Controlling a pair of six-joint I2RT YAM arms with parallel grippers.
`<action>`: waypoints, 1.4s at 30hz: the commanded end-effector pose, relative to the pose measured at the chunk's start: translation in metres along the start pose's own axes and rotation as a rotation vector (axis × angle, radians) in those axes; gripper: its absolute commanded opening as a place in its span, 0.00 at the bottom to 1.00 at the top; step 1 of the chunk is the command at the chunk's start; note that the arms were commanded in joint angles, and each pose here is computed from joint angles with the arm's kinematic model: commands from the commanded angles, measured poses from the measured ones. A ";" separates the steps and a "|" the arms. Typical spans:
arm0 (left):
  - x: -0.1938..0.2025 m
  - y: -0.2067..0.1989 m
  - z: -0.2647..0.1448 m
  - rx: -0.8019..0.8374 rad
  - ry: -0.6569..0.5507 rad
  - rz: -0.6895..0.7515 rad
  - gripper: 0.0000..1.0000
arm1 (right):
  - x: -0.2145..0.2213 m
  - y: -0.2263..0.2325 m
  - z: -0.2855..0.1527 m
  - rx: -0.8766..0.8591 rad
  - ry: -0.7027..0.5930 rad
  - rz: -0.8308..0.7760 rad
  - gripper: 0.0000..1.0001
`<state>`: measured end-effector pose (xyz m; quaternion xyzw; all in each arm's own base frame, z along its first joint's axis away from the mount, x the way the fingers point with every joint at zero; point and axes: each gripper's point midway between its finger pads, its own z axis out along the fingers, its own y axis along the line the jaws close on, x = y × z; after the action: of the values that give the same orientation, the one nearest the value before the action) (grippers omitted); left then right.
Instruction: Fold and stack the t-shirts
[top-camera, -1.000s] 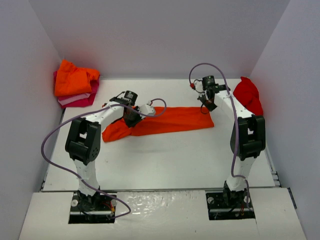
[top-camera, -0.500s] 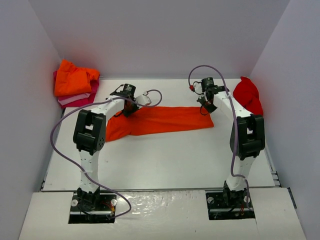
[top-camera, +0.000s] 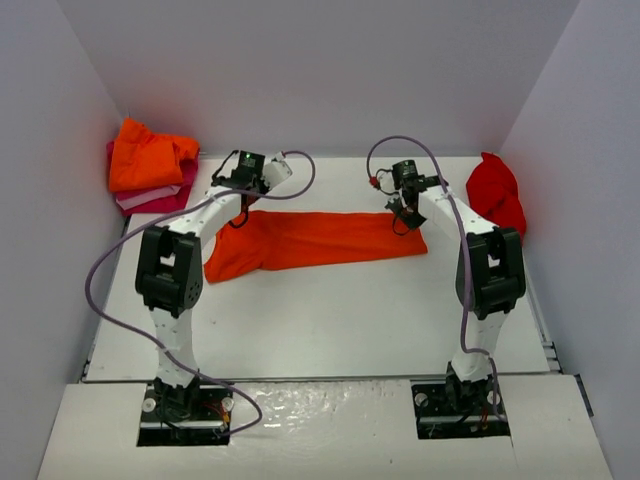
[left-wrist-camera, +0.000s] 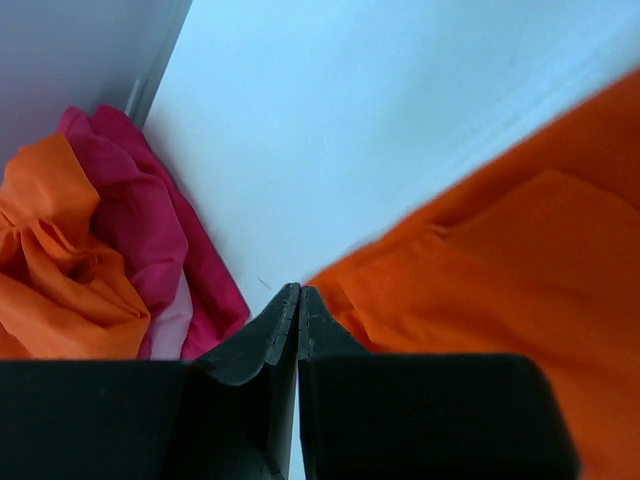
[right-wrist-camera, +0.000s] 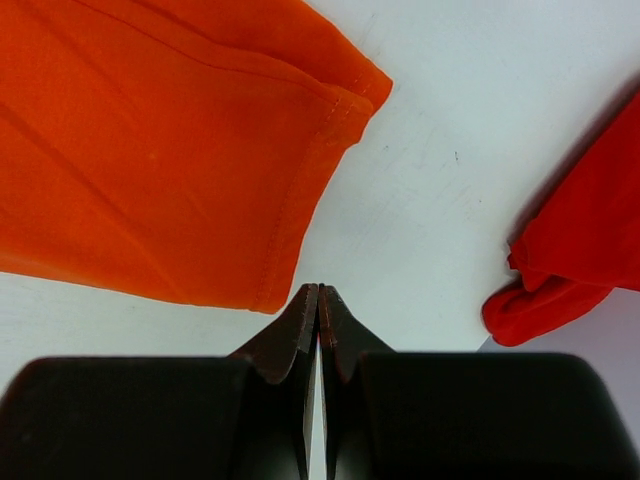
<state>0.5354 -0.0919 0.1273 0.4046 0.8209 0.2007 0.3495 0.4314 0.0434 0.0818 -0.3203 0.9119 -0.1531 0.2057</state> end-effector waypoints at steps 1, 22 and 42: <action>0.009 0.011 -0.068 0.010 -0.059 -0.022 0.00 | -0.014 0.005 -0.012 -0.025 -0.067 0.017 0.00; 0.130 -0.149 -0.095 0.632 0.101 0.028 0.00 | -0.059 0.053 0.040 -0.160 0.007 -0.156 0.00; 0.224 -0.103 -0.042 0.637 0.291 -0.096 0.00 | 0.035 0.016 0.105 -0.105 0.296 -0.174 0.00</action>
<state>0.3757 -0.0029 0.0224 0.4118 0.8974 -0.0507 0.1500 0.4686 0.0394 0.0103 -0.3862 0.8997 -0.1761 0.1022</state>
